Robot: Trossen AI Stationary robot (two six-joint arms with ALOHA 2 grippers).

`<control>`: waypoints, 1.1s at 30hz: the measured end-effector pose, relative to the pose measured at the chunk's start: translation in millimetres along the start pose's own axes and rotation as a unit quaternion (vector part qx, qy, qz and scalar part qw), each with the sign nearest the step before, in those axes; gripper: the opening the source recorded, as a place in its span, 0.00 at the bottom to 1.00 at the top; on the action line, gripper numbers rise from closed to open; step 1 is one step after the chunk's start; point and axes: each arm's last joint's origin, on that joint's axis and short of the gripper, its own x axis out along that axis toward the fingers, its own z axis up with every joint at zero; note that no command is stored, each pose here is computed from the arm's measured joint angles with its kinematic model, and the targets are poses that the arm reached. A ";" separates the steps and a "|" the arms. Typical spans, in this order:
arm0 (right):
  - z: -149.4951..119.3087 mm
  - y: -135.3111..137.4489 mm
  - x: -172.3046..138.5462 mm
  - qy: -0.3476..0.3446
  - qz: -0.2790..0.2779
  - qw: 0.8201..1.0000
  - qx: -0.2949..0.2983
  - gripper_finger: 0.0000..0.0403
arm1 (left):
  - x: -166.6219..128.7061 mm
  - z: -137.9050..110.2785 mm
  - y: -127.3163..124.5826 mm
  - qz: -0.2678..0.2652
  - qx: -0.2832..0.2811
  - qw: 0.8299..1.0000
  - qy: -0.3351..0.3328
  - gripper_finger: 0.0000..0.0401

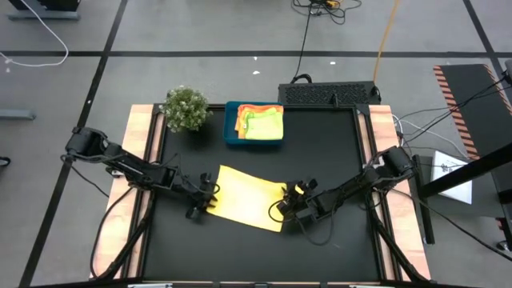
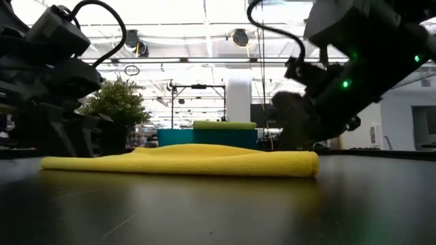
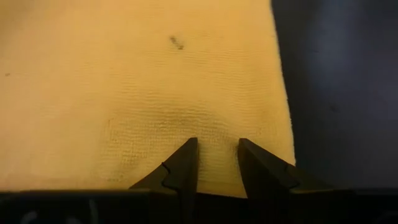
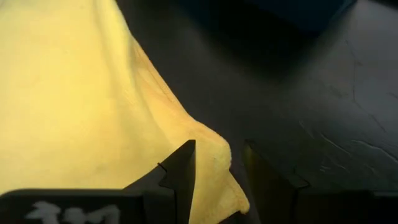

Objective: Fold microfiber towels
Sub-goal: Fold the yellow microfiber towel

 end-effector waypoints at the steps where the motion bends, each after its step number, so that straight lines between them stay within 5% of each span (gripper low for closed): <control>1: 1.6 0.0 -2.5 -0.001 0.003 1.000 0.001 0.31 | 0.1 -0.2 -1.3 -0.009 0.002 1.000 0.001 0.30; 10: 3.6 -5.1 -9.3 0.004 -0.006 1.000 0.015 0.31 | 0.7 -1.8 -7.7 -0.037 0.006 0.999 0.007 0.30; 19: 18.6 13.1 11.7 -0.024 0.061 0.998 -0.005 0.31 | 0.8 -1.6 -7.9 -0.037 0.004 0.999 0.004 0.30; 33: 4.3 -4.1 26.4 0.039 -0.002 0.999 -0.021 0.17 | 0.9 -1.6 -8.0 -0.036 0.002 0.999 0.003 0.30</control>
